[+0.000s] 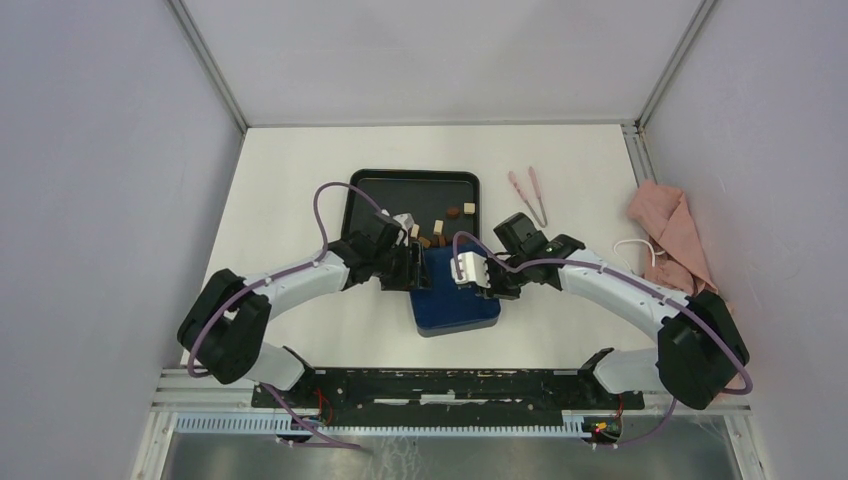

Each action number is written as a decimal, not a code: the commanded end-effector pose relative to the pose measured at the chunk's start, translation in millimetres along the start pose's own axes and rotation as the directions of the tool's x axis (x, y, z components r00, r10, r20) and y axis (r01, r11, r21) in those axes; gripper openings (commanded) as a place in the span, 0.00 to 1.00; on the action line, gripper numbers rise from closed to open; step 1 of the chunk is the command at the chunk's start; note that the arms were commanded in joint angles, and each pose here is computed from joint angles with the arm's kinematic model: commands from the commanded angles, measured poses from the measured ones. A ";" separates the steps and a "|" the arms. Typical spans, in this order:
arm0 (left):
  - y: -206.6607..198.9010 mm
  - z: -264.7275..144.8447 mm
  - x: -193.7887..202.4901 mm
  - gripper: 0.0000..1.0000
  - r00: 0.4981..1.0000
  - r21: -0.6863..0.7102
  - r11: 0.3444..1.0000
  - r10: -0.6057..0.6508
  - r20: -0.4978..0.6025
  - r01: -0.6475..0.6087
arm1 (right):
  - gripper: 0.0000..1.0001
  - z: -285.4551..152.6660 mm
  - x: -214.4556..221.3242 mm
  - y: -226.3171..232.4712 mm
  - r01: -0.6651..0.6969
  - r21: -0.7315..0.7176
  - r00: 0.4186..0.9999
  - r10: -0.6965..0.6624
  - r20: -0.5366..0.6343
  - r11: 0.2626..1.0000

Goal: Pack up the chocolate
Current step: Close the box lid on the packing box.

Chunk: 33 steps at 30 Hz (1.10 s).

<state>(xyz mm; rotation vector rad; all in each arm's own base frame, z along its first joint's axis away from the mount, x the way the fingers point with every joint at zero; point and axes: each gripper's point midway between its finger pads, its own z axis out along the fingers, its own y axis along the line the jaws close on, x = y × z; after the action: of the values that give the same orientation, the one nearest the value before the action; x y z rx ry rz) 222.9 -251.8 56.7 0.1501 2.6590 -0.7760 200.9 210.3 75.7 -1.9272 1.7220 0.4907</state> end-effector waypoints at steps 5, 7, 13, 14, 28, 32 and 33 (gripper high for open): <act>25.0 21.0 12.3 0.59 0.999 -0.077 0.997 0.029 -0.033 -0.032 | 0.28 4.3 30.4 -3.1 -0.073 -0.022 0.991 0.070 -0.117 0.997; 34.0 25.1 18.6 0.58 0.999 -0.105 0.994 0.022 -0.047 -0.027 | 0.28 5.0 34.0 -4.6 -0.081 -0.025 0.989 0.077 -0.125 0.996; 44.9 34.8 25.9 0.58 0.997 -0.133 0.991 0.013 -0.070 -0.022 | 0.28 6.7 34.7 -4.5 -0.092 -0.048 0.989 0.086 -0.120 0.995; 45.3 36.0 26.6 0.58 0.997 -0.133 0.991 0.013 -0.074 -0.023 | 0.28 5.1 30.1 -6.2 -0.085 -0.052 0.991 0.079 -0.106 0.995; 56.1 42.0 34.1 0.57 0.994 -0.172 0.985 0.010 -0.109 -0.028 | 0.28 -35.4 -27.4 -97.1 -0.014 0.189 0.999 0.022 -0.040 0.982; 56.4 42.0 35.5 0.57 0.993 -0.170 0.985 0.011 -0.114 -0.030 | 0.25 -11.1 40.9 -91.3 -0.056 0.251 0.963 0.118 -0.241 0.966; 56.1 42.1 35.7 0.57 0.993 -0.169 0.985 0.011 -0.115 -0.031 | 0.24 -5.8 61.1 -86.9 -0.064 0.258 0.943 0.142 -0.300 0.964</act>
<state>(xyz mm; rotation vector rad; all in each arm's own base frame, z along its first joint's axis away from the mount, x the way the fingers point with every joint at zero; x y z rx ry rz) 247.3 -282.1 51.1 0.1901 2.5639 -0.9039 289.7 216.0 120.3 -1.8026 1.7453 0.2662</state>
